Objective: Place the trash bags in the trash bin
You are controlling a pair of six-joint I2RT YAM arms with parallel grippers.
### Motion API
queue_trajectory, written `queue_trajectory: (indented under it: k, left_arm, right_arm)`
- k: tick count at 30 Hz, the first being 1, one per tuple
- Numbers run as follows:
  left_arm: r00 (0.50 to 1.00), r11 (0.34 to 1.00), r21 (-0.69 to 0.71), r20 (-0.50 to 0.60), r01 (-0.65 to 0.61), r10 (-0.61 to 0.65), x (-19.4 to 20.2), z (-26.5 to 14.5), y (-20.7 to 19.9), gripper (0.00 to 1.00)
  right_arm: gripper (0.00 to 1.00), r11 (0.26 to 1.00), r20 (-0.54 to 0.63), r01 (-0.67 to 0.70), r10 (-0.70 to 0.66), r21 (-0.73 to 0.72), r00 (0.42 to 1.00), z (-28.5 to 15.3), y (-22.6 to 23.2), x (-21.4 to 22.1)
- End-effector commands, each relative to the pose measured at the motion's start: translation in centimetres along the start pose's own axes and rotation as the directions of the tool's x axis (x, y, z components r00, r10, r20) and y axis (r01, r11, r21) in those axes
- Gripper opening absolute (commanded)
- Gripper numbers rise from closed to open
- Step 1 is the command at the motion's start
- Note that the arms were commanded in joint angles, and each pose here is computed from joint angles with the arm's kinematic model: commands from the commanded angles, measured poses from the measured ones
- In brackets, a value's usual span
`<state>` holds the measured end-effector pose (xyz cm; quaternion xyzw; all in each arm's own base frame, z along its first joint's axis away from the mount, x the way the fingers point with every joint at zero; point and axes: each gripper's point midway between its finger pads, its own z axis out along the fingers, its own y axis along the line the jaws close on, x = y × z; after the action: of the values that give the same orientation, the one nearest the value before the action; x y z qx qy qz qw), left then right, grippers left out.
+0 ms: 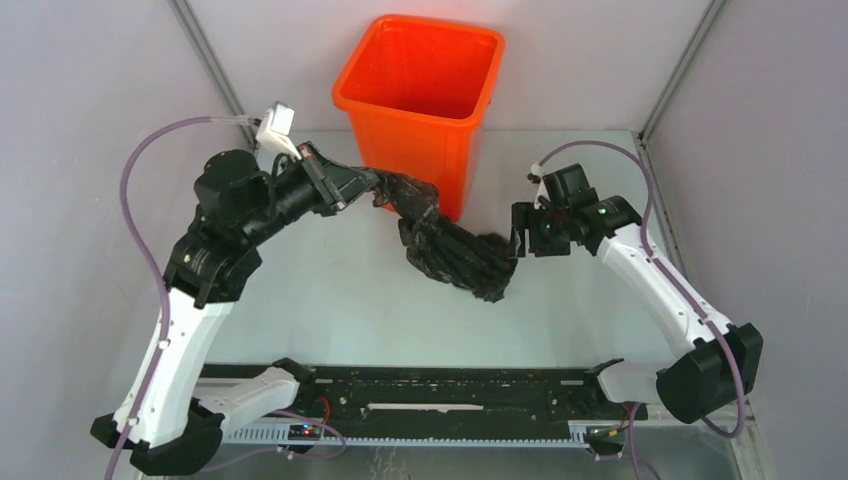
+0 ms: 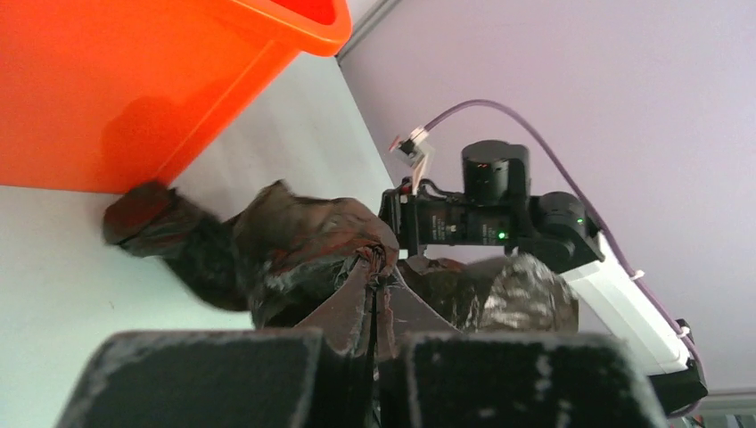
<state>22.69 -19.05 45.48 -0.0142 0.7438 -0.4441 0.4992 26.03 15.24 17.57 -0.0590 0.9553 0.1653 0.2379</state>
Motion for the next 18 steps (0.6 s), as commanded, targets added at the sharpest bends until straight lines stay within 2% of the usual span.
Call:
queue_trajectory:
  k: [1, 3, 6, 10, 14, 18]
  left_arm:
    - [0.998, 0.996, 0.074, -0.026, 0.055, -0.053, 0.2, 1.5, -1.0, 0.0]
    - [0.997, 0.993, 0.089, -0.042, 0.074, -0.07, 0.5, 2.0, -1.1, 0.0]
    - [0.992, 0.988, 0.106, -0.07, 0.11, -0.103, 0.7, 3.0, -1.4, 0.0]
    - [0.981, 0.98, 0.093, -0.102, 0.176, -0.166, 0.9, 4.3, -1.3, 0.0]
    - [0.968, 0.971, 0.066, -0.126, 0.228, -0.219, 1.5, 5.5, -1.3, 0.0]
    - [0.969, 0.973, 0.056, -0.12, 0.224, -0.216, 1.5, 6.4, -2.2, 0.0]
  right_arm:
    - [0.76, 0.997, 0.11, 0.054, -0.047, -0.063, 0.993, -5.1, 2.1, -2.4]
    - [0.8, 0.989, 0.144, 0.072, -0.053, -0.127, 0.988, -6.9, 3.6, -2.9]
    - [0.81, 0.96, 0.203, 0.115, -0.063, -0.257, 0.977, -9.8, 6.5, -3.7]
    - [0.83, 0.856, 0.313, 0.239, -0.096, -0.459, 0.945, -14.9, 11.9, -4.3]
    - [0.86, 0.759, 0.402, 0.333, -0.103, -0.559, 0.91, -19.3, 16.6, -4.7]
    - [0.86, 0.797, 0.407, 0.287, -0.058, -0.531, 0.912, -20.1, 19.0, -5.3]
